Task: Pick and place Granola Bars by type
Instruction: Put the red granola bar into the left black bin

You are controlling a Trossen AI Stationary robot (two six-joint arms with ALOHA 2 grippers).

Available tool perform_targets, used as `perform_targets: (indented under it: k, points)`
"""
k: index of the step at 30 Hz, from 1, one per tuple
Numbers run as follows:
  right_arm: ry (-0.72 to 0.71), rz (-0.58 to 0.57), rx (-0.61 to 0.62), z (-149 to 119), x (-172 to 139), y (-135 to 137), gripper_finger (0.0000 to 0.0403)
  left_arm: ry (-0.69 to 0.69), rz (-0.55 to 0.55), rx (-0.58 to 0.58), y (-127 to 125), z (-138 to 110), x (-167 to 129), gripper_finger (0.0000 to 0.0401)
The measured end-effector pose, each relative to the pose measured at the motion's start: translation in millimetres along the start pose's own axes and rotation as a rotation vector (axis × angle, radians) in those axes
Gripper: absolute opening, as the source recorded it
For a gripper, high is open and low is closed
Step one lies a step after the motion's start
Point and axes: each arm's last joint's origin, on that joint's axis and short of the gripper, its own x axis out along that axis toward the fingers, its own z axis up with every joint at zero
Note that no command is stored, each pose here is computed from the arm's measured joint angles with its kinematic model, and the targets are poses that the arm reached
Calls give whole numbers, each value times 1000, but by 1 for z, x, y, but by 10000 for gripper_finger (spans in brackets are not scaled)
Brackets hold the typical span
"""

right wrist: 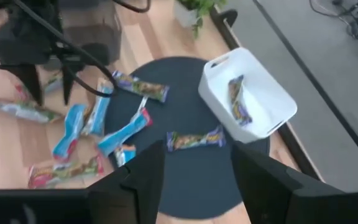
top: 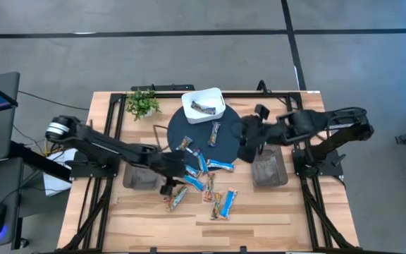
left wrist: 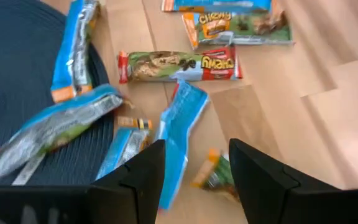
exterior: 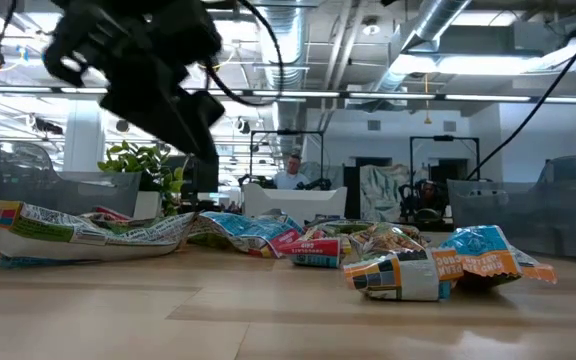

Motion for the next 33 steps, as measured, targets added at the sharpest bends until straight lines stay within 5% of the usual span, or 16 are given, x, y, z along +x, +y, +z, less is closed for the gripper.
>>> perform_targets:
  k: [9,19,29,33]
  points:
    - [-15,-61,11,-19,-18,33,175,166,26,136,4,3,38,171]
    - [-19,-85,68,-29,-28,42,175,304,96,132,8,-9,50,167]
    - [-12,-93,69,-30,-27,41,175,336,87,36,7,-12,49,49]
    - [-16,-102,56,-29,-27,40,175,324,72,-13,7,0,47,36]
